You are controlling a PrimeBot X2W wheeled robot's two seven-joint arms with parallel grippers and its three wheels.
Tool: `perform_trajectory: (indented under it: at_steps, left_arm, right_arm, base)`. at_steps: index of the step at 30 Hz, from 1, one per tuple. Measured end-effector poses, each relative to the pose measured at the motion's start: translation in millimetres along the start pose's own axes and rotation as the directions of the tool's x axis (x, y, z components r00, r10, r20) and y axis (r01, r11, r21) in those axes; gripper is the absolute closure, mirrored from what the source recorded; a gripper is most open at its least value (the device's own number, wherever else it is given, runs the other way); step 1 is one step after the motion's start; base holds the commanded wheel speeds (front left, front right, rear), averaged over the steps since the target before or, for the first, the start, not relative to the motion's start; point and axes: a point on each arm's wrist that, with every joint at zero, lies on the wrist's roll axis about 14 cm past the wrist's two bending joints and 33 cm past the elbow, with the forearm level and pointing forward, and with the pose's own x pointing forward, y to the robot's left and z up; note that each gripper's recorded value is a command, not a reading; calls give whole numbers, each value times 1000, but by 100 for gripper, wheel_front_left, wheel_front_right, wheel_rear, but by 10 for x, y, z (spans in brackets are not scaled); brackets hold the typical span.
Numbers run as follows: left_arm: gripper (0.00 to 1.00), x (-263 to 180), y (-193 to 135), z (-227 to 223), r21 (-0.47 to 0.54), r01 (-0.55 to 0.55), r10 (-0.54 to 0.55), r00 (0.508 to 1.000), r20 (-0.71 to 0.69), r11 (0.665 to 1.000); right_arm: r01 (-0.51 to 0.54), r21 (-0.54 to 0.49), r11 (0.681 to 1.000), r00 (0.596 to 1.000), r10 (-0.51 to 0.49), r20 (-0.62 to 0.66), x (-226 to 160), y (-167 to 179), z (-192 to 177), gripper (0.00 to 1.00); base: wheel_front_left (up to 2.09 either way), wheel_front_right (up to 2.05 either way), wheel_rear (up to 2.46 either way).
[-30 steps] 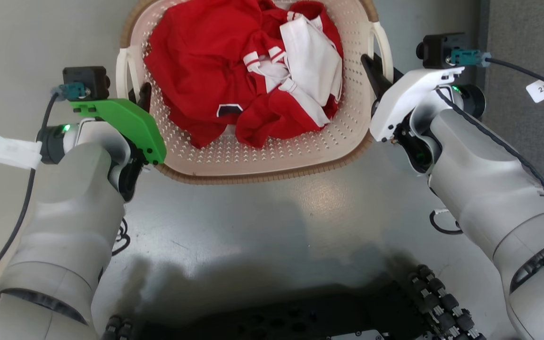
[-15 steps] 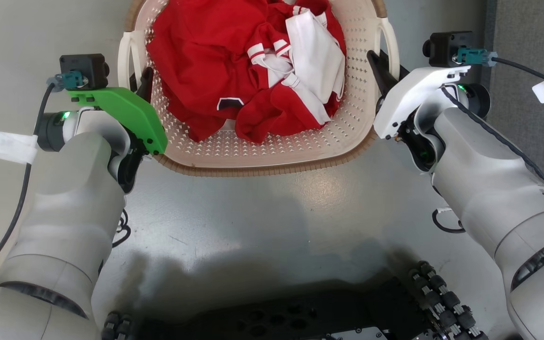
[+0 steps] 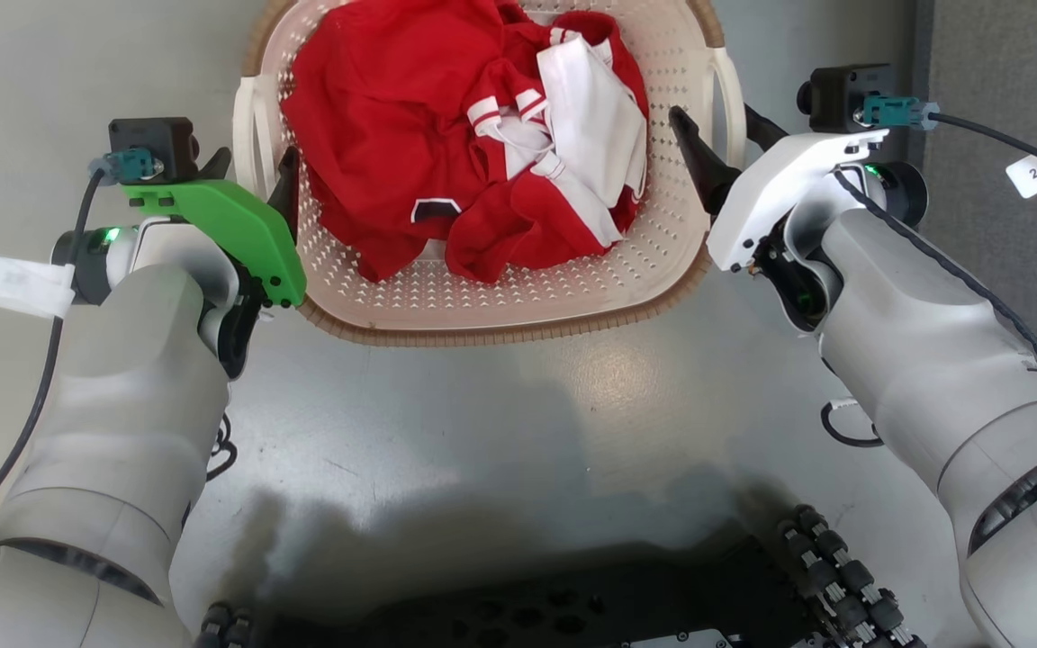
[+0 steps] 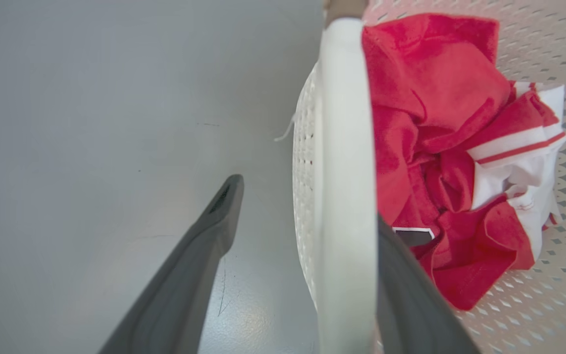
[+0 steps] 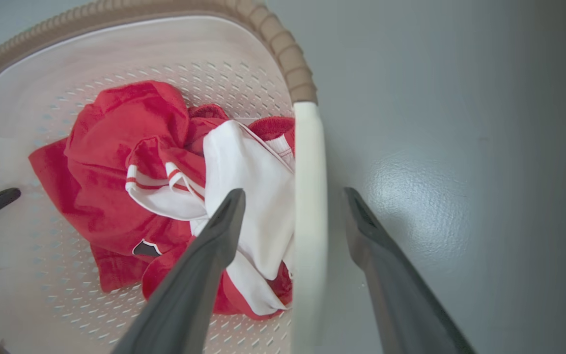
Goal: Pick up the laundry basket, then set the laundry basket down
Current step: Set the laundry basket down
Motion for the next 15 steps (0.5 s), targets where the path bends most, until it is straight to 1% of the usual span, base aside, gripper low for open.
perform_trajectory:
  at_steps: [9, 15]
  left_arm:
    - [0, -87, -44, 57, 12, 0, 0, 1000, 15, 1000]
    - [0, -164, -112, 198, 25, 6, -7, 999, 53, 1000]
  right_arm:
    - [10, 1, 1000, 1000, -10, 22, -93, 15, 94, 0]
    - [30, 5, 1000, 999, -30, 45, -204, -15, 192, 0]
  base:
    - [0, 0, 0]
    - [0, 0, 0]
